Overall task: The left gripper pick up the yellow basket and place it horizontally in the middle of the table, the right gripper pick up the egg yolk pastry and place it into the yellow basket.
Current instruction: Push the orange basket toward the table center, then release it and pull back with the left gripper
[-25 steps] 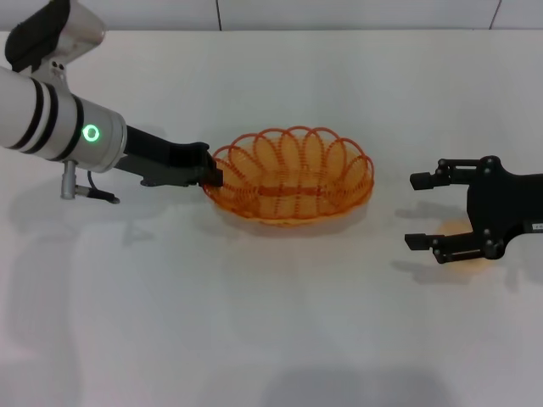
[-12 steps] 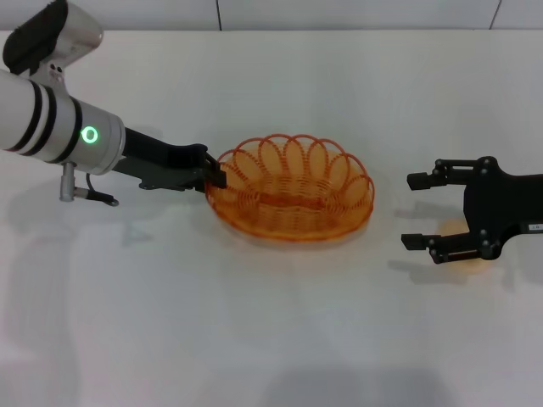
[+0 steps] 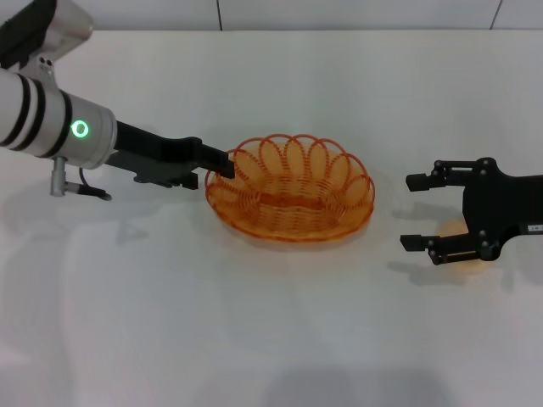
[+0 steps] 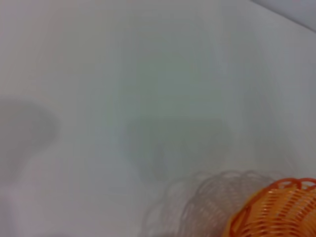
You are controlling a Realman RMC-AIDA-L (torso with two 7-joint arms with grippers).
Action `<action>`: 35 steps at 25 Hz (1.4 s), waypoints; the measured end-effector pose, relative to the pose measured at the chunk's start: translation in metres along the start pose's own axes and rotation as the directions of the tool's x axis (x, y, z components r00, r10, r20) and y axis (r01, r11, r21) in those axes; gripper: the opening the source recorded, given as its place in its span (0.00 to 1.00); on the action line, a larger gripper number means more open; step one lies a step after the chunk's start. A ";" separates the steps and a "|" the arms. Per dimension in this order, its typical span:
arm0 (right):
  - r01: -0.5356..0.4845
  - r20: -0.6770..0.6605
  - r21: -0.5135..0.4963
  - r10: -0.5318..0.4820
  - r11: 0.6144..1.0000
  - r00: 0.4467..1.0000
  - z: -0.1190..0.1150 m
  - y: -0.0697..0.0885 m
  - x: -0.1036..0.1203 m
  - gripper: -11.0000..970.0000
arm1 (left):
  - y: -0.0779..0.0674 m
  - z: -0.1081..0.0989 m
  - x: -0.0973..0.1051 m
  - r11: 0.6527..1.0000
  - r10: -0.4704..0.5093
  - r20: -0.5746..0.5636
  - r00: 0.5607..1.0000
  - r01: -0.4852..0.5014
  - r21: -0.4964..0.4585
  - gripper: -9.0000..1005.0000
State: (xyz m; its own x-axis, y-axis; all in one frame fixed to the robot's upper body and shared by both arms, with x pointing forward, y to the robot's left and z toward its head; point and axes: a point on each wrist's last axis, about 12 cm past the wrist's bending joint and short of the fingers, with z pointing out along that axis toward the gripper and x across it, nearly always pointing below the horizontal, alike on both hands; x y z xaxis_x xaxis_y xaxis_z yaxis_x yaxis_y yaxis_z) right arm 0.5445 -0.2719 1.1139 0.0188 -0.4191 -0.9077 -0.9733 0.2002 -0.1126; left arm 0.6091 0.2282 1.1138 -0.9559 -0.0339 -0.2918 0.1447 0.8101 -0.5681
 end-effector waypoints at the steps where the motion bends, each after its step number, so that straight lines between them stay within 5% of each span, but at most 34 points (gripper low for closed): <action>1: -0.002 0.000 0.000 0.002 1.000 1.000 0.000 0.000 0.000 0.73 | 0.000 -0.002 0.000 1.000 0.003 0.004 1.000 -0.003 -0.001 0.50; 8: -0.022 0.007 0.009 0.022 1.000 1.000 -0.001 0.000 0.000 0.72 | 0.001 -0.011 0.001 0.996 0.085 0.009 0.996 -0.086 0.013 0.72; 14: -0.051 0.005 0.024 0.051 0.998 0.999 -0.003 -0.002 -0.002 0.72 | 0.004 -0.028 0.002 0.943 0.332 0.005 0.943 -0.332 0.014 0.77; 21: -0.102 -0.001 0.044 0.102 0.994 0.995 -0.008 -0.004 -0.003 0.72 | 0.007 -0.055 0.012 0.781 0.623 0.073 0.779 -0.625 0.005 0.77; 35: -0.230 -0.028 0.047 0.231 0.972 0.972 -0.014 -0.007 -0.007 0.71 | 0.034 -0.070 0.050 0.471 0.849 0.200 0.490 -0.872 0.138 0.77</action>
State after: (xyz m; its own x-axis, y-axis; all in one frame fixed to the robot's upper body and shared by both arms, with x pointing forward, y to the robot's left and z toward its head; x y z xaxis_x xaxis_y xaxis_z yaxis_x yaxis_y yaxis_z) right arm 0.5474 -0.2831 1.1265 -0.2132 -0.3856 -0.8977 -0.9396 0.3327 0.0803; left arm 0.5483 0.2953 1.1336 -0.2941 0.5536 -0.7791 0.9364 0.3302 -0.1188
